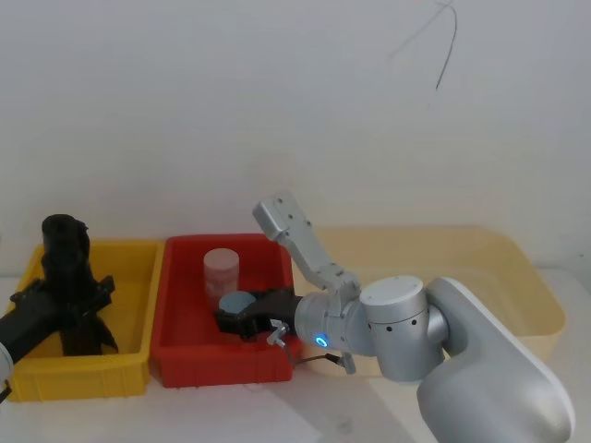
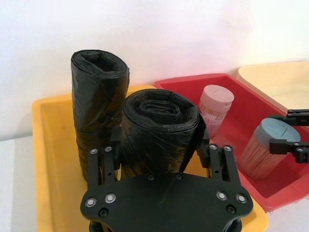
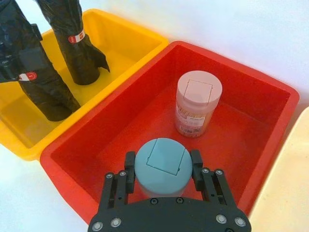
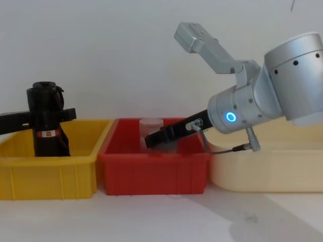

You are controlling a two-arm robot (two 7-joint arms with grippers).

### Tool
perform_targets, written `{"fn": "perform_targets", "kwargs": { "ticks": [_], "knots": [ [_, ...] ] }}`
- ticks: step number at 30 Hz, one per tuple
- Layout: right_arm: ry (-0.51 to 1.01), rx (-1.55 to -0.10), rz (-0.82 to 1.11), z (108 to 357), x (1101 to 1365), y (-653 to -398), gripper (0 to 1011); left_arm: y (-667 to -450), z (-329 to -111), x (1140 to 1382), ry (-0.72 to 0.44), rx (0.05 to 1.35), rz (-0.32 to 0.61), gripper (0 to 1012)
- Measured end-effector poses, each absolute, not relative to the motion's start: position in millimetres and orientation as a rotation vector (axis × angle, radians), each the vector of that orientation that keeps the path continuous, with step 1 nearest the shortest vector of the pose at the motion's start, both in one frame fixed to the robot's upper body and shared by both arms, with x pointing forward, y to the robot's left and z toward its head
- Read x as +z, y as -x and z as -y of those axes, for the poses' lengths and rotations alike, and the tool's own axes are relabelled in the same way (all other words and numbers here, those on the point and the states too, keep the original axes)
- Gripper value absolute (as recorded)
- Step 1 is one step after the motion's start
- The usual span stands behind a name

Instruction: Pick up the garbage bag with the one hand and transfer it to the other hand.

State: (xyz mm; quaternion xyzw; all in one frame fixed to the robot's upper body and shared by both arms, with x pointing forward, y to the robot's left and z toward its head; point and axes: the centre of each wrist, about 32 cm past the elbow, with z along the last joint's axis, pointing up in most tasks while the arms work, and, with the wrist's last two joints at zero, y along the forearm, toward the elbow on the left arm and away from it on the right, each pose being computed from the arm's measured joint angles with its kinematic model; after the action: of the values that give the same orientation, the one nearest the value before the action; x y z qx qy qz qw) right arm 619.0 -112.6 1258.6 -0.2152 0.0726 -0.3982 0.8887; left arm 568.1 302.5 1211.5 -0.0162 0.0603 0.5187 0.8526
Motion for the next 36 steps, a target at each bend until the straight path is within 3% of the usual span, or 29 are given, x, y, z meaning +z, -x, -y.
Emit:
{"fn": "perform_targets", "kwargs": {
  "ticks": [11, 36],
  "knots": [
    [0.447, -0.827, -0.151, 112.6, 1258.6, -619.0, 651, -568.1, -302.5, 1211.5, 0.034, 1.092, -0.127, 592],
    [0.447, -0.827, -0.151, 112.6, 1258.6, -619.0, 651, -568.1, -302.5, 1211.4, 0.034, 1.092, -0.127, 431]
  ]
}}
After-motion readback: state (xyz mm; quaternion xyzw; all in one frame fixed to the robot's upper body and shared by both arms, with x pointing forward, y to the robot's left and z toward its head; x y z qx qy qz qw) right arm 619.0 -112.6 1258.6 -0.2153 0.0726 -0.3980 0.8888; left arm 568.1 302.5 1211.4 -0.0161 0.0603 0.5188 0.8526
